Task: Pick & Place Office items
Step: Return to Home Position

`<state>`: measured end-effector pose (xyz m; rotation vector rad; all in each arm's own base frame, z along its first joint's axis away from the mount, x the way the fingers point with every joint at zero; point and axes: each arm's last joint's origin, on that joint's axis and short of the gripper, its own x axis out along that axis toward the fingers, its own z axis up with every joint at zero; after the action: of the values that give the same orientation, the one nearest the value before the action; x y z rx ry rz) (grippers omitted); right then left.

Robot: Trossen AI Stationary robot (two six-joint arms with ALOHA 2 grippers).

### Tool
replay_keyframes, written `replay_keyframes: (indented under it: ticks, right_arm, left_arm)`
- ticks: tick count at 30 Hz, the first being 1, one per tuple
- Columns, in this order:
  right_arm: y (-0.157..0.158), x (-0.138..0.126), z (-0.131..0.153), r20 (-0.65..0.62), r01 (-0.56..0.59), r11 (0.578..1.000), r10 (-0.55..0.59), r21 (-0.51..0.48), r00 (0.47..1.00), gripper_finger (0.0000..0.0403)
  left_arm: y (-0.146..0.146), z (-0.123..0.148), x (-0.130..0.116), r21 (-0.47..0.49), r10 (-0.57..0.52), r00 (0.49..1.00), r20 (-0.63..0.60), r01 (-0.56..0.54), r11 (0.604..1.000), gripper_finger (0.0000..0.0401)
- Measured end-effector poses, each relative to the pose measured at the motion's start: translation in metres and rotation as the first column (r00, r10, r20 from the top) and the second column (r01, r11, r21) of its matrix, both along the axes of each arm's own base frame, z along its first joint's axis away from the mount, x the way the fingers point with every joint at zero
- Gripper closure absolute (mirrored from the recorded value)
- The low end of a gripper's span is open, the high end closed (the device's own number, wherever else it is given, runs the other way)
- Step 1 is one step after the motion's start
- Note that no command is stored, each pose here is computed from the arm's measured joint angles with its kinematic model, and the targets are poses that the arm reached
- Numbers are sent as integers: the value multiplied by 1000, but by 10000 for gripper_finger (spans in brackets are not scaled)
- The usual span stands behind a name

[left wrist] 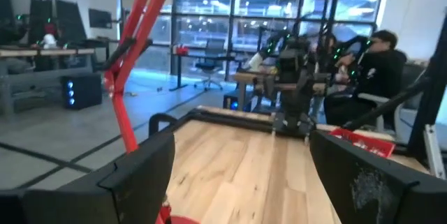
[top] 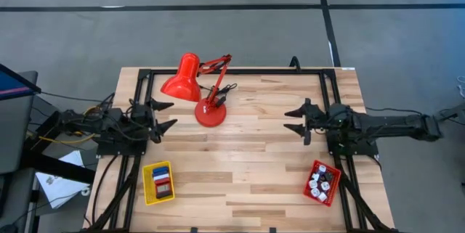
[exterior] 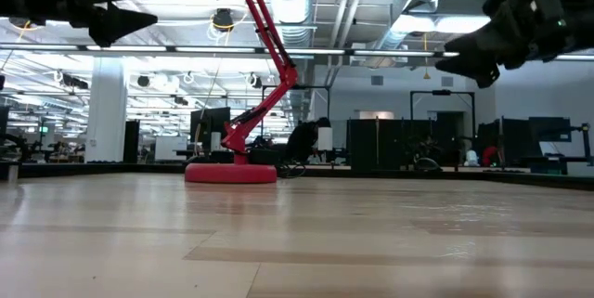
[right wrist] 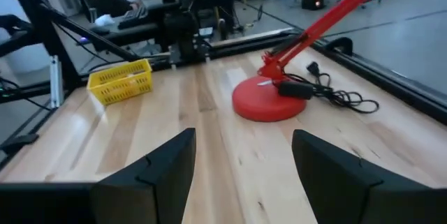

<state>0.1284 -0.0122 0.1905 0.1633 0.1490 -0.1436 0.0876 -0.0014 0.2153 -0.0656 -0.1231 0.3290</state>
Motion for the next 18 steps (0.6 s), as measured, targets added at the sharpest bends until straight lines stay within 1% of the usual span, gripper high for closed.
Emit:
replay_keyframes:
  ticks: [4,6,8,13,16,18]
  right_arm:
    - [-3,-8,-7,38,-13,1000,13,-8,999,173]
    - [-4,-13,-12,57,0,1000,1,-15,998,173]
    - [-6,-16,-16,61,21,1000,-20,-21,998,173]
    - [-9,-24,-29,89,-6,1000,7,-10,996,173]
    - [-12,-28,-29,102,27,1000,-28,9,994,173]
    - [-13,-29,-28,116,32,999,-29,-22,993,173]
  left_arm:
    - [1,2,-6,19,4,1000,25,-4,1000,72]
    - [2,-1,-6,38,32,999,-9,-32,999,72]
    - [2,-4,-5,34,41,999,-15,-41,999,72]
    - [1,-21,2,26,-46,999,-17,46,999,72]
    - [-1,-27,4,40,-133,991,-23,134,990,72]
    - [0,-33,6,44,-132,990,-41,134,990,72]
